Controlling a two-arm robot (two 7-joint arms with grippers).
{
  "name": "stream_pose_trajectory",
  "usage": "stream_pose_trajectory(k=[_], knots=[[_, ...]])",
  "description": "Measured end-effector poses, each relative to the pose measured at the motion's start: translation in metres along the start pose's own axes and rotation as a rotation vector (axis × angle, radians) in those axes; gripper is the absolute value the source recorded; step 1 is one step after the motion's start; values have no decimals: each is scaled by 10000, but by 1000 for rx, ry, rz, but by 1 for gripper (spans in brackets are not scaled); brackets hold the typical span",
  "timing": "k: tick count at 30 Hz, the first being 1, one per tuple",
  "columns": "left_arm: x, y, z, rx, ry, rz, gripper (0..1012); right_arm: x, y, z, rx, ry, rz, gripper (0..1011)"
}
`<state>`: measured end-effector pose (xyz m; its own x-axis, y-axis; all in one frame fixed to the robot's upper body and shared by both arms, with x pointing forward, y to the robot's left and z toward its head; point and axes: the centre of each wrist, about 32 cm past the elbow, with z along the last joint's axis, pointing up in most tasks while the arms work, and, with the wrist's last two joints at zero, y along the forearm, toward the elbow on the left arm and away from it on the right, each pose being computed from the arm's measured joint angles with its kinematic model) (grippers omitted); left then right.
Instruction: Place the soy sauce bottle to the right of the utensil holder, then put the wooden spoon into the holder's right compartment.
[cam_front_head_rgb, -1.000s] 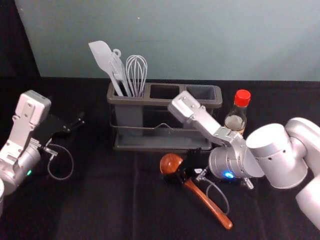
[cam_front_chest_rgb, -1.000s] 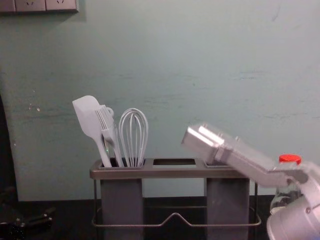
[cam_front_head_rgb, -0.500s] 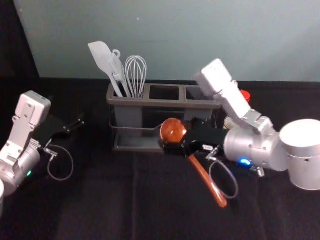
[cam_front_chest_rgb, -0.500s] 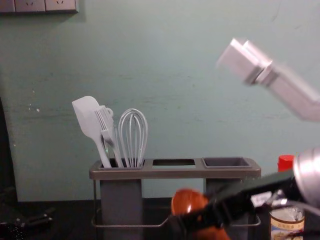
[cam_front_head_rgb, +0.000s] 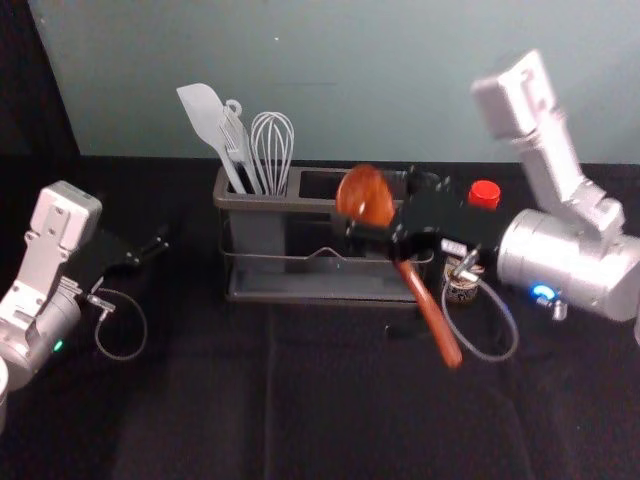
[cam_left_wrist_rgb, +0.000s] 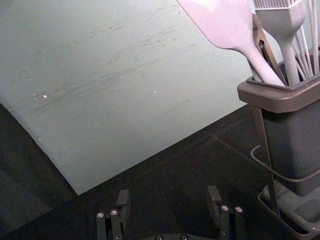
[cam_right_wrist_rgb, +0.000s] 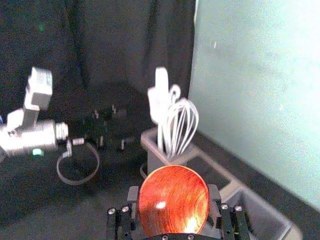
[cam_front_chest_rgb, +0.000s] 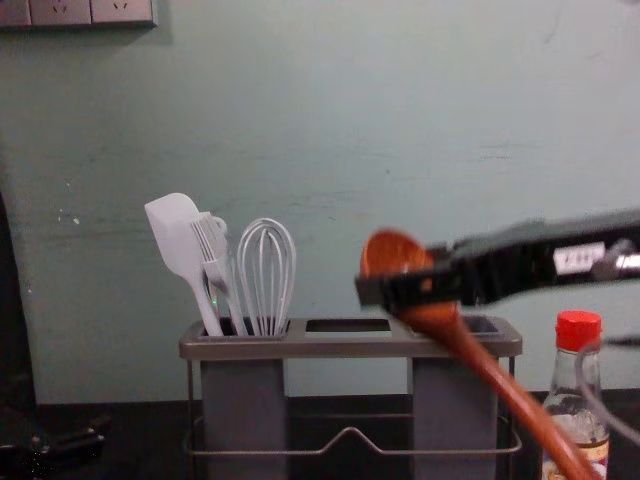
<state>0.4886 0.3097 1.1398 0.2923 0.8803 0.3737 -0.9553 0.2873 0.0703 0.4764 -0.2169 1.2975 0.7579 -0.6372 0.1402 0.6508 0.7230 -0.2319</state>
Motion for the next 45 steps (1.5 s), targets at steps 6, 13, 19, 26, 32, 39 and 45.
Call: stream_pose_trajectory(k=[6,13,19,26,32,39,45], knots=[[0,0,0,0,0,0,1005,66,-105,89,117,-33,-20,838],[0,0,0,0,0,0,1005,184,-94,126,232,-70,-64,838],[0,0,0,0,0,0,1005,308,9,98,338,-114,-122,838],[0,0,0,0,0,0,1005,460,217,86,432,-140,-144,838],[0,0,0,0,0,0,1005,559,361,99,452,-139,-141,838],[0,0,0,0,0,0,1005,634,518,111,445,-146,-141,838],[0,0,0,0,0,0,1005,664,622,100,425,-146,-150,838]])
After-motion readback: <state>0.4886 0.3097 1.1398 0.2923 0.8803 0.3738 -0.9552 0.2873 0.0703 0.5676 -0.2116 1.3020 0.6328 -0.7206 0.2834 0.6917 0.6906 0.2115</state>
